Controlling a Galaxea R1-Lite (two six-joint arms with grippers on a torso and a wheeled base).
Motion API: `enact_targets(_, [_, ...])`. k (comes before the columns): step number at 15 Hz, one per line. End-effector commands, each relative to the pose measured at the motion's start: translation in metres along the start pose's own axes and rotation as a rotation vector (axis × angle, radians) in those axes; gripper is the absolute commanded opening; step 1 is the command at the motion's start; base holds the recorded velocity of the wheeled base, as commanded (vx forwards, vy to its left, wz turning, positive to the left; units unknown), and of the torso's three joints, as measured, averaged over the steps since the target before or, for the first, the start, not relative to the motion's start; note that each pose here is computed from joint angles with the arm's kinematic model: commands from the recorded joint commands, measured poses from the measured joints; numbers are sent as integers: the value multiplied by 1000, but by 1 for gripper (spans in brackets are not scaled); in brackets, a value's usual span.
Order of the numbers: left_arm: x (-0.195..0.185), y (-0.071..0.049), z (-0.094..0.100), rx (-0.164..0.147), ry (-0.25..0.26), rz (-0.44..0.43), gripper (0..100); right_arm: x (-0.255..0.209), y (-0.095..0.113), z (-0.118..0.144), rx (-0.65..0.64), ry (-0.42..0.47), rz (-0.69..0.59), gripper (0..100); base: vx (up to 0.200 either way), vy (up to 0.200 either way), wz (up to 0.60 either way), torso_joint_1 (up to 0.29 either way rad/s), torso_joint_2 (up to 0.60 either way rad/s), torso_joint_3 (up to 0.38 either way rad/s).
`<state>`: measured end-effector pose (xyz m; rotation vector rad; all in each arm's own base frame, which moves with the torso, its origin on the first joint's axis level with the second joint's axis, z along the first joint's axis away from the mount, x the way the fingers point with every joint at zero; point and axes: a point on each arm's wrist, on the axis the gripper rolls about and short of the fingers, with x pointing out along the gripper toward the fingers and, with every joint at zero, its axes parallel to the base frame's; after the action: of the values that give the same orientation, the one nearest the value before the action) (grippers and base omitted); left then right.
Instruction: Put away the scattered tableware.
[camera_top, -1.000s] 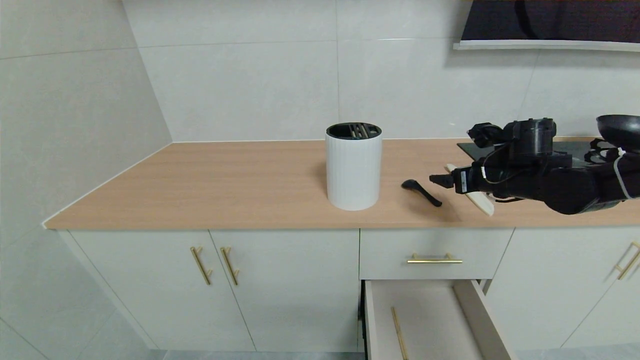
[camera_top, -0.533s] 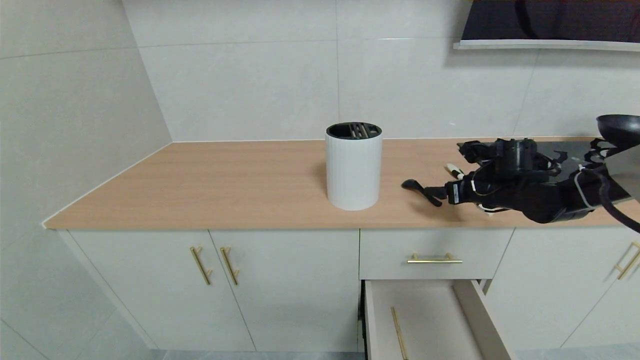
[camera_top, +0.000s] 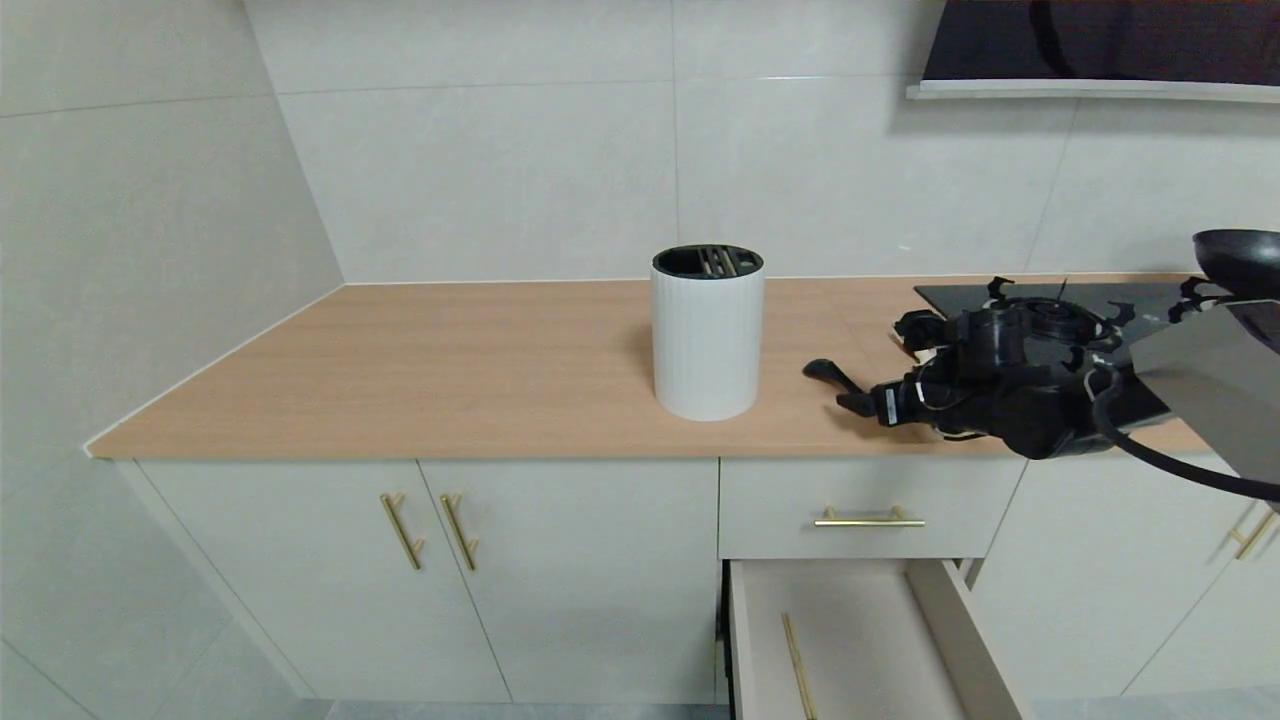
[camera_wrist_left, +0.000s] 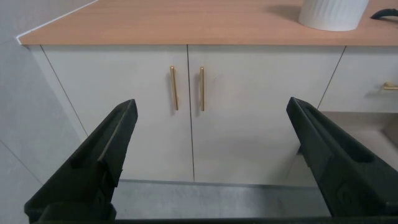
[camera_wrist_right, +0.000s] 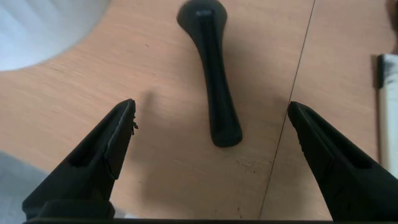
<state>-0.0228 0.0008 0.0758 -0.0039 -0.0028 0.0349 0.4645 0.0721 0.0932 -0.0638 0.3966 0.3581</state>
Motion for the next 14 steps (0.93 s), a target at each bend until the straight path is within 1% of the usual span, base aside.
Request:
enact_targets(1, [0, 0, 0, -1, 0, 0, 100, 10, 1, -10, 0, 16, -6, 100, 0, 0, 0, 0, 0, 0])
enact_targets(4, [0, 0, 0, -1, 0, 0, 100, 25, -2, -17, -5, -17, -36, 100, 0, 0, 0, 0, 0, 0])
enact_targets(10, [0, 0, 0, -1, 0, 0, 100, 27, -3, -18, -3, -20, -39, 100, 0, 0, 0, 0, 0, 0])
enact_targets(11, [0, 0, 0, -1, 0, 0, 100, 27, -3, -18, -3, -20, -39, 0, 0, 0, 0, 0, 0, 0])
enact_targets(14, [0, 0, 0, -1, 0, 0, 100, 27, -3, -18, -3, -20, -39, 0, 0, 0, 0, 0, 0, 0])
